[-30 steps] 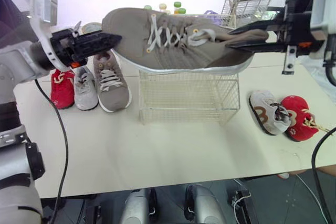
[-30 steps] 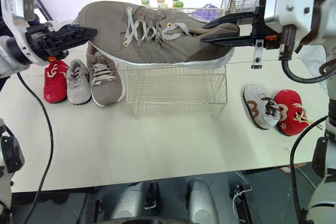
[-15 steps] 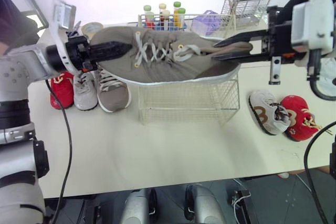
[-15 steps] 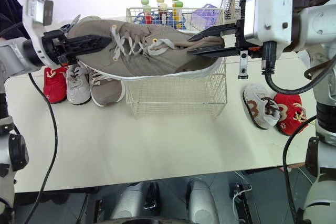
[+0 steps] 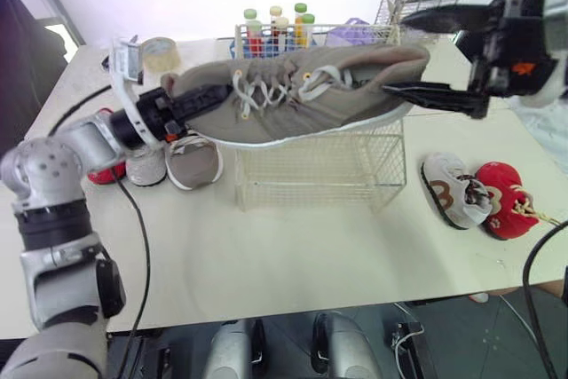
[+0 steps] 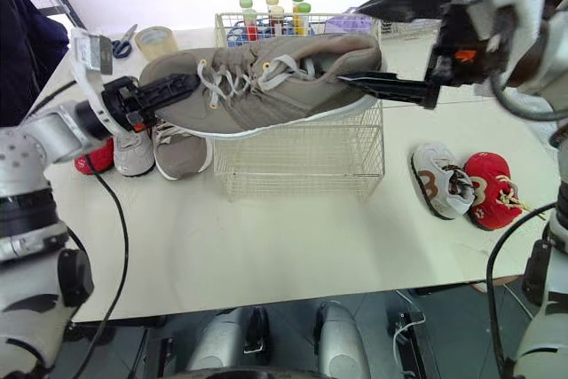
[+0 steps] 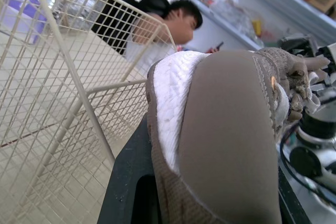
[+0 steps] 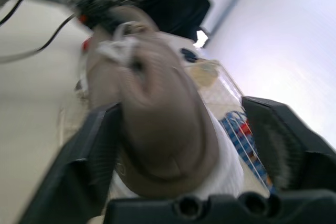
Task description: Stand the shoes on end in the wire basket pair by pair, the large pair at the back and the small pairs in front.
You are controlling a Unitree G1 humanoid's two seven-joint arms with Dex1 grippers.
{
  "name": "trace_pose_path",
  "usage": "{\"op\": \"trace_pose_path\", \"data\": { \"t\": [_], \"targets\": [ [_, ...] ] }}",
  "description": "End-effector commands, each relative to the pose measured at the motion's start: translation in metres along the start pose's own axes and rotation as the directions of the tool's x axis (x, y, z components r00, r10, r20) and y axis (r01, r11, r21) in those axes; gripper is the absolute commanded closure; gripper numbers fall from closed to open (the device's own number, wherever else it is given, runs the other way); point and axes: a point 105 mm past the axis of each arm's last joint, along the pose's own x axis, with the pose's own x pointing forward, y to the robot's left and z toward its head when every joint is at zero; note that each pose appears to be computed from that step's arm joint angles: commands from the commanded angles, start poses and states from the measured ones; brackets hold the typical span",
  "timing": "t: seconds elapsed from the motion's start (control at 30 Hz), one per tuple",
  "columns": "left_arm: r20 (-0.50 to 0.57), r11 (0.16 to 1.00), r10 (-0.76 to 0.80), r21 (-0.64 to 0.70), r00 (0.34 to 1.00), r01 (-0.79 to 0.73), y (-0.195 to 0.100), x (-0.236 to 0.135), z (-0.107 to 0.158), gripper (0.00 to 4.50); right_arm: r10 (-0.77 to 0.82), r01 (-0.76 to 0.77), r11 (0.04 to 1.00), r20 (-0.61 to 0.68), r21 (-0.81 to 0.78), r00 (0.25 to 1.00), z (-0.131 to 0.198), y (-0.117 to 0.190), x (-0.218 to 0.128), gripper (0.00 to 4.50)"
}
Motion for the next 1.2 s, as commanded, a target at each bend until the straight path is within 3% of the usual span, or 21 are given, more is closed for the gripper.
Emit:
{"op": "trace_pose_path", "data": {
  "t": [0.03, 0.2, 0.43, 0.6, 0.77, 1.2],
  "targets": [
    [0.122, 0.991, -0.101, 0.104, 0.987, 0.088, -0.033, 0.002, 0.018, 3.71, -0.282, 0.264, 0.945, 0.069, 0.194, 0.957, -0.006, -0.026, -0.040, 0.04],
    [0.187, 0.989, -0.104, 0.126, 0.977, 0.081, -0.042, 0.007, 0.017, 3.71, -0.472, 0.392, 0.812, 0.092, 0.432, 0.877, -0.038, -0.020, -0.068, 0.04],
    [0.250, 0.984, -0.135, 0.148, 0.959, 0.100, -0.050, 0.018, 0.027, 3.71, -0.507, 0.328, 0.715, 0.136, 0.617, 0.851, -0.065, 0.001, -0.063, 0.04],
    [0.260, 0.982, -0.156, 0.143, 0.953, 0.122, -0.050, 0.030, 0.028, 3.71, -0.395, 0.171, 0.745, 0.220, 0.645, 0.892, -0.057, 0.027, -0.025, 0.04],
    [0.261, 0.981, -0.173, 0.135, 0.950, 0.142, -0.052, 0.036, 0.026, 3.71, -0.362, 0.111, 0.763, 0.279, 0.637, 0.889, -0.046, 0.035, 0.009, 0.04],
    [0.262, 0.987, -0.148, 0.106, 0.954, 0.124, -0.045, 0.038, 0.019, 3.71, -0.224, -0.085, 0.809, 0.438, 0.582, 0.870, -0.007, 0.048, 0.044, 0.04]
  ]
}}
